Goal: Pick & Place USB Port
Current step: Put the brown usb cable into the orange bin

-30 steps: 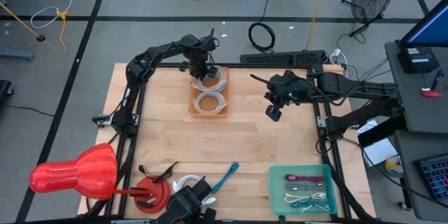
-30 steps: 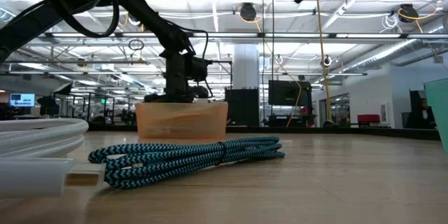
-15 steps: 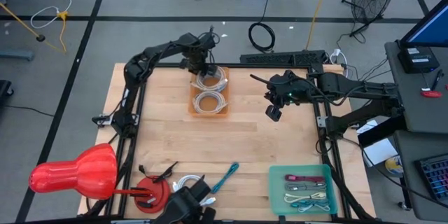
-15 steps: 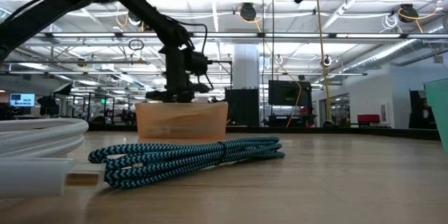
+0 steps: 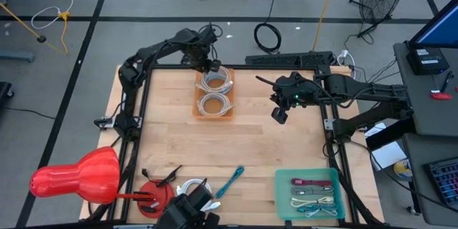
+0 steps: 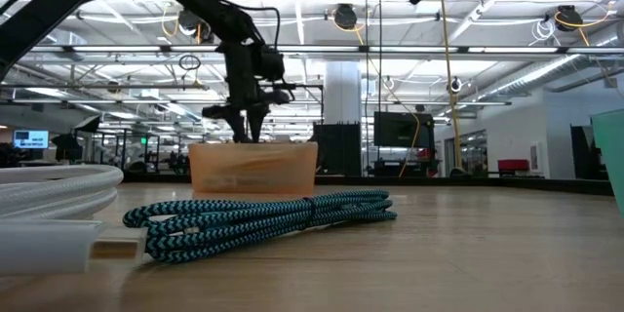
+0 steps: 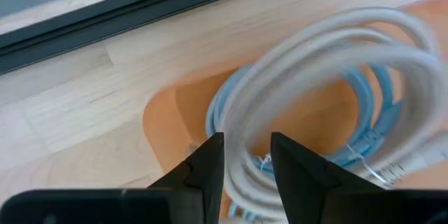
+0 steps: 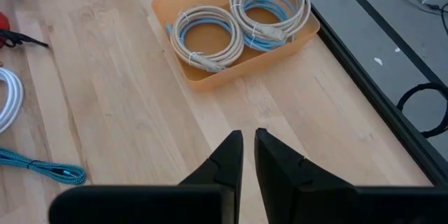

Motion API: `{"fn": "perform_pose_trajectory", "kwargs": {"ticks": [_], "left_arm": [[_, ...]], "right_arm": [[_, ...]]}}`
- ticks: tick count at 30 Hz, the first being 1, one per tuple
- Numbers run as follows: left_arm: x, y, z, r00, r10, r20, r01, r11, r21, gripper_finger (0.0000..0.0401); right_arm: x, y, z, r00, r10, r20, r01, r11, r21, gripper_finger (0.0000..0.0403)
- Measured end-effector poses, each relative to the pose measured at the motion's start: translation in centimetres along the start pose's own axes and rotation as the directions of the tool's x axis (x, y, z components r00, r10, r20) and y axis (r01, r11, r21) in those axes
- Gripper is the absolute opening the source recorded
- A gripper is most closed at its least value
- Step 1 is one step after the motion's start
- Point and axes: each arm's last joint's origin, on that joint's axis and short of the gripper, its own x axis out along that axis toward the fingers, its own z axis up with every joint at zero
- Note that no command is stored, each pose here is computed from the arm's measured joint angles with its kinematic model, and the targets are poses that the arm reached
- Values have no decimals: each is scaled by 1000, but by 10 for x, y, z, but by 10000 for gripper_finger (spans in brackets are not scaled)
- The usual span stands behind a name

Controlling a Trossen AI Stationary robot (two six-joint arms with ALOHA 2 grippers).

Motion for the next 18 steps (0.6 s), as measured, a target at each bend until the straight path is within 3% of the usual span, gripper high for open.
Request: {"fn": "perform_pose_trajectory", "kwargs": {"ticks": [8, 12, 15, 18], "left_arm": [[-17, 0, -3, 999, -1, 41, 1, 1000, 7, 120], [-19, -8, -4, 994, -105, 27, 103, 992, 77, 118], [-19, -17, -6, 982, -186, 15, 182, 974, 133, 90], [-19, -26, -9, 965, -263, -13, 262, 952, 159, 28]], "right_arm": [[0, 0, 0, 1000, 2, 3, -2, 1000, 1, 29], [0, 0, 1, 1000, 3, 6, -3, 1000, 2, 29], [0, 0, 1, 1000, 6, 13, -6, 1000, 7, 29], [0, 1, 3, 1000, 11, 28, -12, 1000, 12, 29]]}}
